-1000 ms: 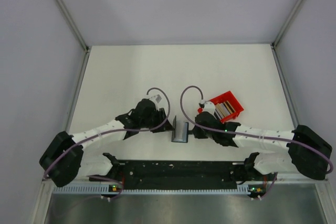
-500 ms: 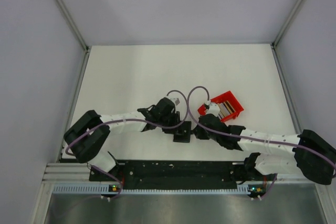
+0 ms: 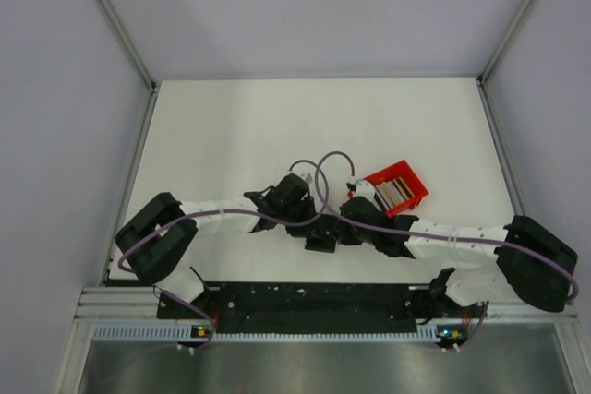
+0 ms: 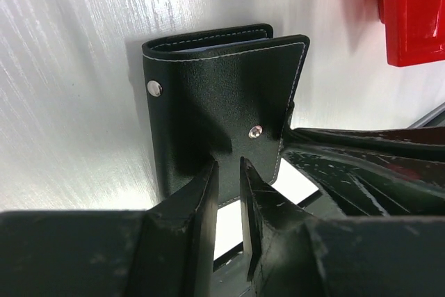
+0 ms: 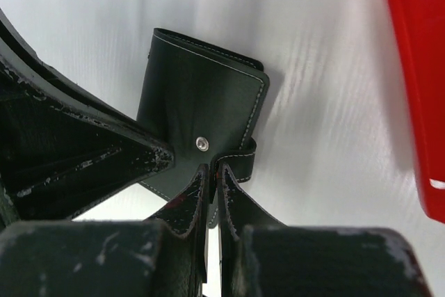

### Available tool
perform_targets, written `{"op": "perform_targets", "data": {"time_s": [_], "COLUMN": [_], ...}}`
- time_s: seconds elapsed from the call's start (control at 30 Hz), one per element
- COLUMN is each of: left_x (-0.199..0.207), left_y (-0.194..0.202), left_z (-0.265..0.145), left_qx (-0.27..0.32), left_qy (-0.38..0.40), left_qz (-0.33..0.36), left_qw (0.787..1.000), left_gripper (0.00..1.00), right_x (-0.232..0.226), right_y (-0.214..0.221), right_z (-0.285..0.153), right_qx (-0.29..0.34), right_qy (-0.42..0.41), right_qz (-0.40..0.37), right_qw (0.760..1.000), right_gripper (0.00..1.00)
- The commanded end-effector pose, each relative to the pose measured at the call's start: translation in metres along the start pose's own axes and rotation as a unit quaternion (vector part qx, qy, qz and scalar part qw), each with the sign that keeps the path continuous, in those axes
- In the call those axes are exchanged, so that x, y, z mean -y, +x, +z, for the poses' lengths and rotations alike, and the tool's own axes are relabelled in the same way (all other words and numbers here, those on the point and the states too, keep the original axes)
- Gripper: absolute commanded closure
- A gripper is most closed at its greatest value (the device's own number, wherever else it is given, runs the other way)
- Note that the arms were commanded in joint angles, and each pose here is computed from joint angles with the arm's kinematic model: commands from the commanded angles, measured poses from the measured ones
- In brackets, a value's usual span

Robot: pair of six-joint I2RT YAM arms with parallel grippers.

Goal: Put the credit cards into the card holder
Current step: Close the card holder at the center of the board.

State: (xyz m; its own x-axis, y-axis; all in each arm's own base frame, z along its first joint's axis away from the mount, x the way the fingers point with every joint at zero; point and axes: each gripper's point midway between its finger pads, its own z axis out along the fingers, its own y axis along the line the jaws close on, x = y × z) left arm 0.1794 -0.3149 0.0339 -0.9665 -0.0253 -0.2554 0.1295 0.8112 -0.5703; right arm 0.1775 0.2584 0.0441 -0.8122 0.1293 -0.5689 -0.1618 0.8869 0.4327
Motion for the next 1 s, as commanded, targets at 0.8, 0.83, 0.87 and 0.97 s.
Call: {"op": "perform_targets", "data": {"time_s": [0.8,0.83,0.87,0.97], "left_x": [-0.037,-0.037,-0.037,-0.037], "left_y": [0.025,0.024,0.023,0.020], "left_z": [-0.005,-0.005,-0.006,-0.009], "left_qx": [0.015,0.017,0.018,0.024], "left_qy": [-0.064,-0.066,-0.069,-0.076], "left_qz": [-0.066,-0.065,-0.064,-0.060], "left_qw": [0.996,0.996,0.995,0.995], "left_gripper": [0.79,0.78,0.78,0.78], "right_x": [-0.072,-0.070,-0.068,-0.056], "right_y": [-0.044,-0.045,-0.047,-0.052], "right_z": [-0.015,-0.017,-0.021,-0.028], "right_qx": [-0.001,0.002,0.008,0.022], "right_qy": [-0.075,-0.073,-0.069,-0.050], "right_qz": [-0.068,-0.065,-0.064,-0.058], "right_qw": [0.995,0.995,0.996,0.997], "right_gripper": [0.62,0.62,0.62,0.69]}}
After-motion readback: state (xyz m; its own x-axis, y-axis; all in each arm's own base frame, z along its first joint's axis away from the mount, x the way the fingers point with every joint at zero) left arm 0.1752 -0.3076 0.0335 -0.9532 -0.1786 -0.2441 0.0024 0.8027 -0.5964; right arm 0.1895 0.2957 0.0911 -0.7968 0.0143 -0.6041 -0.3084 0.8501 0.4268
